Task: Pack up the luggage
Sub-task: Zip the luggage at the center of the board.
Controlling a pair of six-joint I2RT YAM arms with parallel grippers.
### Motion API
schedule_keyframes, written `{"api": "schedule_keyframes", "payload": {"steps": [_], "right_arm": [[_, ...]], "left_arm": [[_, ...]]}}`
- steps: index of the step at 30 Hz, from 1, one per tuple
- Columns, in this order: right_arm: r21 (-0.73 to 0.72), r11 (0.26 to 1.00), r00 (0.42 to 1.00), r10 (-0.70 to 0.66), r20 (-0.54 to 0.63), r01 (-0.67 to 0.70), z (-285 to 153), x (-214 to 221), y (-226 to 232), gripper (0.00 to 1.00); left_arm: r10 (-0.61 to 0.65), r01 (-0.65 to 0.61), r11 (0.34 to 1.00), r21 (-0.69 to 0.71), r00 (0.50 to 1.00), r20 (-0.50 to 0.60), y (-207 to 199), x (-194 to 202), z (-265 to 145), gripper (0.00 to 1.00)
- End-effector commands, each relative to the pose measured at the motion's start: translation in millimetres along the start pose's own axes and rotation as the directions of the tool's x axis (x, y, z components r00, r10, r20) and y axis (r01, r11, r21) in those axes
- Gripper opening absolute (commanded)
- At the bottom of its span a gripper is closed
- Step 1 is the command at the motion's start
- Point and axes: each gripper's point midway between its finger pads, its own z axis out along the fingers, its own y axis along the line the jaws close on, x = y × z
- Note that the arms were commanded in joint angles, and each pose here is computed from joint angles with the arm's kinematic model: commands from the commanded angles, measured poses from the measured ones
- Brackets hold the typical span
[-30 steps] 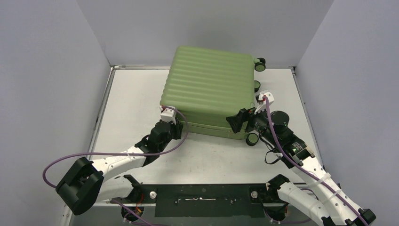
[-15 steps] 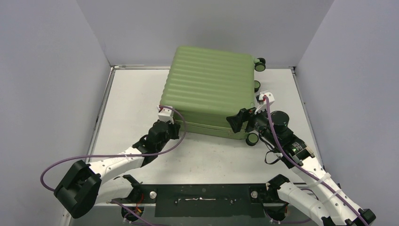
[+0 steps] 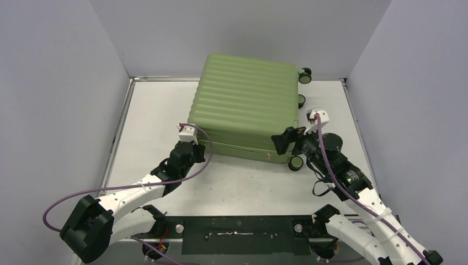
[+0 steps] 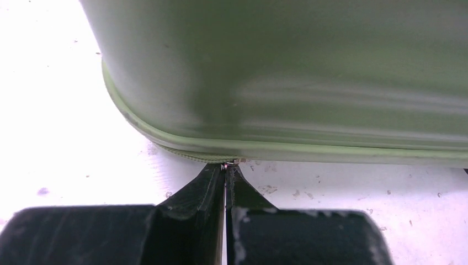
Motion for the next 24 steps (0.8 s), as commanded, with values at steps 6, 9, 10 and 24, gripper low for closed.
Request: {"api": "schedule_keyframes", "payload": {"steps": [6, 9, 10, 24], "right_arm": [[0.31, 0.944, 0.991, 0.082, 0.105, -0.111, -26, -13, -52, 0.91], [0.379, 0.914, 0.989, 0.117, 0.094, -0.145, -28, -7, -63, 0.92], [0.382, 0.912, 0.988, 0.125, 0.09, -0.15, -28, -5, -63, 0.92], [0.35, 0.921, 0.984, 0.148, 0.095, -0.172, -26, -4, -58, 0.93]], "left_arm": [[-0.047, 0.06, 0.985, -0.161, 0.996, 0.08, 36, -24, -4, 0.0], [-0.064, 0.079, 0.981, -0.178, 0.994, 0.086, 41, -25, -4, 0.0], [-0.071, 0.086, 0.979, -0.183, 0.994, 0.088, 43, -26, -4, 0.0], [-0.178, 0.195, 0.961, -0.197, 0.979, 0.096, 65, -26, 0, 0.0]]}}
